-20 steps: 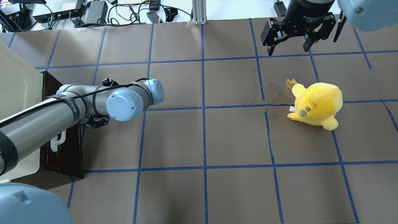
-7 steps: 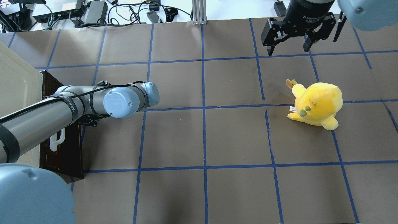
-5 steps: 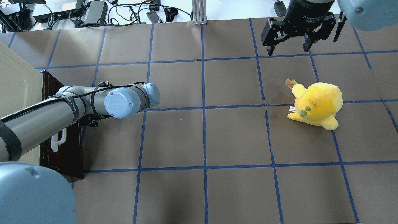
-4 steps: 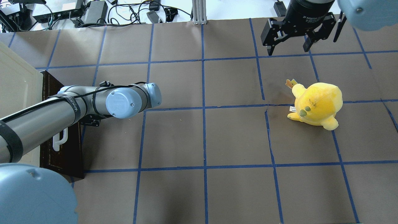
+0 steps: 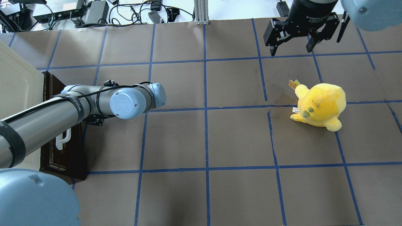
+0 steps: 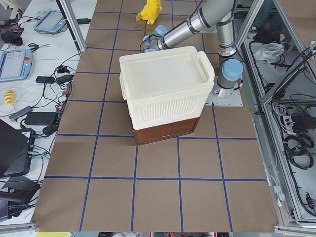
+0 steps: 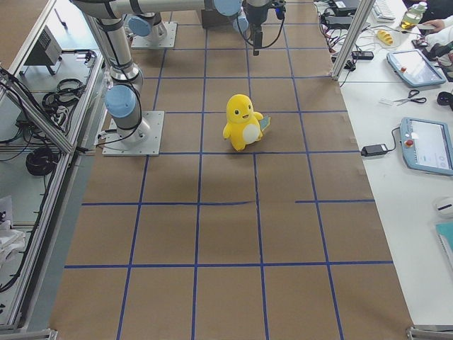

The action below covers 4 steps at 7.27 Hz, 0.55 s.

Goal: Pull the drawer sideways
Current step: 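Pull the handle with the left gripper, sliding the drawer outward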

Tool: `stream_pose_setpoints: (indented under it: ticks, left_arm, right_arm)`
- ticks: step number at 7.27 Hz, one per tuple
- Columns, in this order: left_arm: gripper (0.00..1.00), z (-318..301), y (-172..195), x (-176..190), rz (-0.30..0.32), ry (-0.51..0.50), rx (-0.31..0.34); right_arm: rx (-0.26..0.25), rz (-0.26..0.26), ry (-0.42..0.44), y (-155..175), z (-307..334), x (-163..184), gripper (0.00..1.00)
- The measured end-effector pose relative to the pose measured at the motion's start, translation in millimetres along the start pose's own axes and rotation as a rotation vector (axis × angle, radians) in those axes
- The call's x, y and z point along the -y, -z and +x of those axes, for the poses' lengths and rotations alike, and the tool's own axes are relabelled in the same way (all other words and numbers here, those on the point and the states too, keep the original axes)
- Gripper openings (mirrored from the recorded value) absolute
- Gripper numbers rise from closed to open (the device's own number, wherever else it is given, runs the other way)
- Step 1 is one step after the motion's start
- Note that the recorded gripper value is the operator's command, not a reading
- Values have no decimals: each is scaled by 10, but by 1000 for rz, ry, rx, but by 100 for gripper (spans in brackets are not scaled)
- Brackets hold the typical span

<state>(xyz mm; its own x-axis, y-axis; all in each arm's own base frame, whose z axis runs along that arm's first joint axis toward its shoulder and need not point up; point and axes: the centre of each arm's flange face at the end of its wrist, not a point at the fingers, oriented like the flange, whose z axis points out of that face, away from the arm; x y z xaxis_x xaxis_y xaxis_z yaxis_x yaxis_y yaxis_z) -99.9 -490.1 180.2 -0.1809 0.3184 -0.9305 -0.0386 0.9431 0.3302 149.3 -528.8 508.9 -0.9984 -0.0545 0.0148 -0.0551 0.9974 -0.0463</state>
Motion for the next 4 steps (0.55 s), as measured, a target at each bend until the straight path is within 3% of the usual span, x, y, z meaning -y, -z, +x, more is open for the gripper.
stream_pose_setpoints:
  ticks: [4]
  left_arm:
    - [2,-1,115,-11,17,2,-1]
  right_arm:
    - [0,0,0,0,0,0,100]
